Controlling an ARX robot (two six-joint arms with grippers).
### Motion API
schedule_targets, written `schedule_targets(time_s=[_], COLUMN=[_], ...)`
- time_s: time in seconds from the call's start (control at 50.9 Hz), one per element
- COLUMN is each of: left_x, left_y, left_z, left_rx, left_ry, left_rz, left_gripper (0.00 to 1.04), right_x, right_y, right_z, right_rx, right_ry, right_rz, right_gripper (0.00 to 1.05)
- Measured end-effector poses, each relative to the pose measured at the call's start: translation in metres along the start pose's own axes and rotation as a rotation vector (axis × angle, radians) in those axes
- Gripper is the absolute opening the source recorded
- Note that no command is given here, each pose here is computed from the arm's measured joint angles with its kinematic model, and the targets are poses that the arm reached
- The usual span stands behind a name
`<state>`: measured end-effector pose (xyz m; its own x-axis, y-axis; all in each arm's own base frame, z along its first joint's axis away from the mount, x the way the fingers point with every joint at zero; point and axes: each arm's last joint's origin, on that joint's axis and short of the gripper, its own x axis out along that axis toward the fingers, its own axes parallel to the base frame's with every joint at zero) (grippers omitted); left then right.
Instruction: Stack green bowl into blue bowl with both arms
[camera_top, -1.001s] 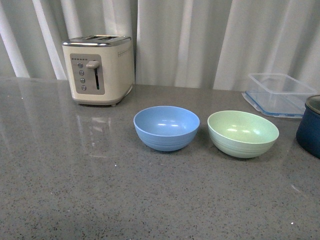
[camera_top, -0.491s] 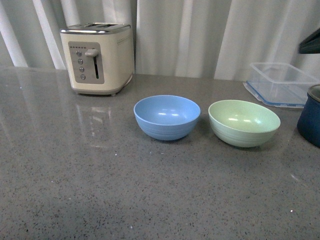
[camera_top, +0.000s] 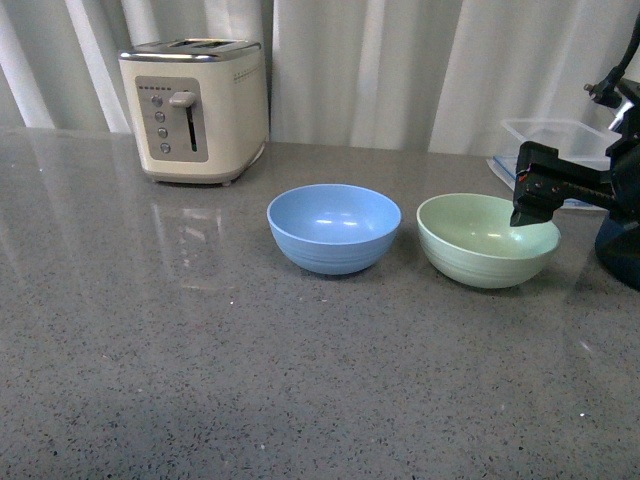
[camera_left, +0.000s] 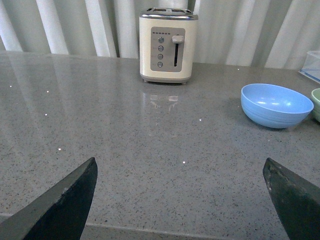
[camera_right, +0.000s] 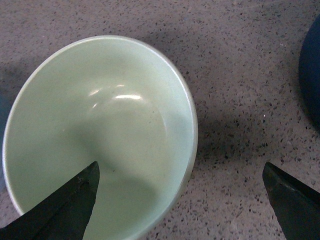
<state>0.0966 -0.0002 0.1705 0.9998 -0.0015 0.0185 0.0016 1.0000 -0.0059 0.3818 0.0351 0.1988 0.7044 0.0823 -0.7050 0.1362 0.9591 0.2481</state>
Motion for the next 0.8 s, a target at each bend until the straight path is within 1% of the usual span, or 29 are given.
schedule_targets(time_s=[0.216,0.236,0.295,0.314,0.412,0.471,0.766,0.805], left_x=[0.0,0.0,0.0,0.0,0.0,0.0,0.0,0.0], left_y=[0.0,0.0,0.0,0.0,0.0,0.0,0.0,0.0], left_z=[0.0,0.0,0.0,0.0,0.0,0.0,0.0,0.0], left_rx=[0.0,0.0,0.0,0.0,0.0,0.0,0.0,0.0], left_ry=[0.0,0.0,0.0,0.0,0.0,0.0,0.0,0.0], left_rz=[0.0,0.0,0.0,0.0,0.0,0.0,0.0,0.0], left_gripper=[0.98,0.98,0.98,0.98,0.98,0.98,0.98,0.98], right_x=[0.024,0.026,0.029,0.029,0.031,0.031,0.033,0.032], right_y=[-0.005,-0.006,-0.007,-0.007,-0.007,-0.007,-0.006,-0.005], right_z=[0.009,0.01,0.011,0.011,0.013,0.014,0.012,0.014], right_rx=[0.012,0.016,0.018,0.018,0.019,0.019,0.017,0.016], right_ry=[-0.015,-0.016,-0.016,-0.016,-0.015,-0.014,-0.001,-0.009], right_rz=[-0.08,-0.088,-0.104,-0.106,-0.112,-0.112,-0.121,-0.119], right_gripper=[0.95,0.93,0.83,0.81,0.63,0.56,0.01,0.01])
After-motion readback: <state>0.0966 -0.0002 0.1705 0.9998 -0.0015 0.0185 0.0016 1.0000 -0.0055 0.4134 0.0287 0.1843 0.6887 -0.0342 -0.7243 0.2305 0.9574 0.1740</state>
